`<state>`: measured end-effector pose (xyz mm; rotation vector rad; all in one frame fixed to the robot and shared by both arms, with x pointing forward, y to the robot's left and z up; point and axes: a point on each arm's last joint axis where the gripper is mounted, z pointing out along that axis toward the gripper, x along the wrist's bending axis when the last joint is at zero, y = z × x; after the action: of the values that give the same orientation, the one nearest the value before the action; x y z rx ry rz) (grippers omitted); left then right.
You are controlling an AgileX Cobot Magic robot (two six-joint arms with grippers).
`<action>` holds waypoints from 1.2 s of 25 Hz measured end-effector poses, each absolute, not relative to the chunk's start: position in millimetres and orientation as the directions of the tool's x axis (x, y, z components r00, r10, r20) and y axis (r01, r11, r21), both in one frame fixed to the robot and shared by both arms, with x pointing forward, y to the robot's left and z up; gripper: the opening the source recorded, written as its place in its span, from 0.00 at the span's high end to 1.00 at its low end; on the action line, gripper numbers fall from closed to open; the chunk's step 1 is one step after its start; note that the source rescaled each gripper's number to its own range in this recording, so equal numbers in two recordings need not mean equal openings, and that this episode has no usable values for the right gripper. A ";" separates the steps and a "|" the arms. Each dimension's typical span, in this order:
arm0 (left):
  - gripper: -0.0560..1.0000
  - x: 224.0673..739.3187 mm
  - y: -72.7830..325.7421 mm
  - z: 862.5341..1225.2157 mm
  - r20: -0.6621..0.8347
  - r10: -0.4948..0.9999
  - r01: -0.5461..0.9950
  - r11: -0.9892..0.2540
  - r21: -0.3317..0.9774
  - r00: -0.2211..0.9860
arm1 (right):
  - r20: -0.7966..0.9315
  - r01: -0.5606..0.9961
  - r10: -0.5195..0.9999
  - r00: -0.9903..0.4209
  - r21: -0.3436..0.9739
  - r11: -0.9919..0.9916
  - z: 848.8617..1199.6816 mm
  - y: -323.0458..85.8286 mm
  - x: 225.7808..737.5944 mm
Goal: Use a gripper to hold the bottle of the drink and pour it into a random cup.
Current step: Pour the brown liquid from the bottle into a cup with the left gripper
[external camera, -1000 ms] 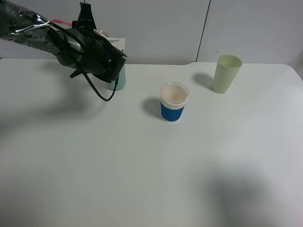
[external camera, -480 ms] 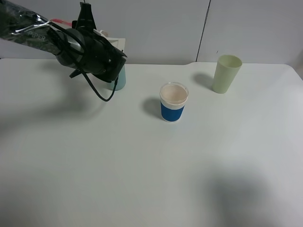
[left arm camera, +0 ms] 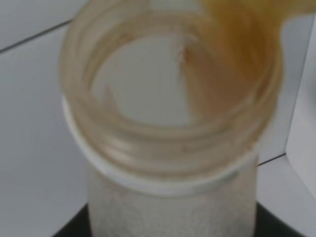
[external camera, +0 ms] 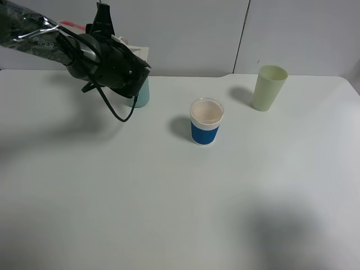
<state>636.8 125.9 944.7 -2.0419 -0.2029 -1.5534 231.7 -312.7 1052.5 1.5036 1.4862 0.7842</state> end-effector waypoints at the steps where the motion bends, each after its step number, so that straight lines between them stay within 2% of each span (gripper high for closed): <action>1: 0.94 636.8 125.9 944.7 0.925 -0.210 0.440 -0.831 -0.340 0.318 | -0.132 0.448 0.987 0.094 0.891 0.077 1052.5 -312.7 231.7; 24: 0.94 636.9 117.0 954.4 0.934 -0.206 0.422 -0.848 -0.319 0.291 | -0.132 0.448 0.987 0.094 0.891 0.077 1052.5 -312.7 231.7; 30: 0.94 637.3 115.8 953.2 0.916 -0.245 0.392 -0.846 -0.362 0.318 | -0.132 0.448 0.987 0.094 0.891 0.077 1052.5 -312.7 231.7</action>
<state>637.3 115.8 953.2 -2.0561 -0.1297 -1.5653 231.7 -312.7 1052.5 1.5036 1.4862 0.7842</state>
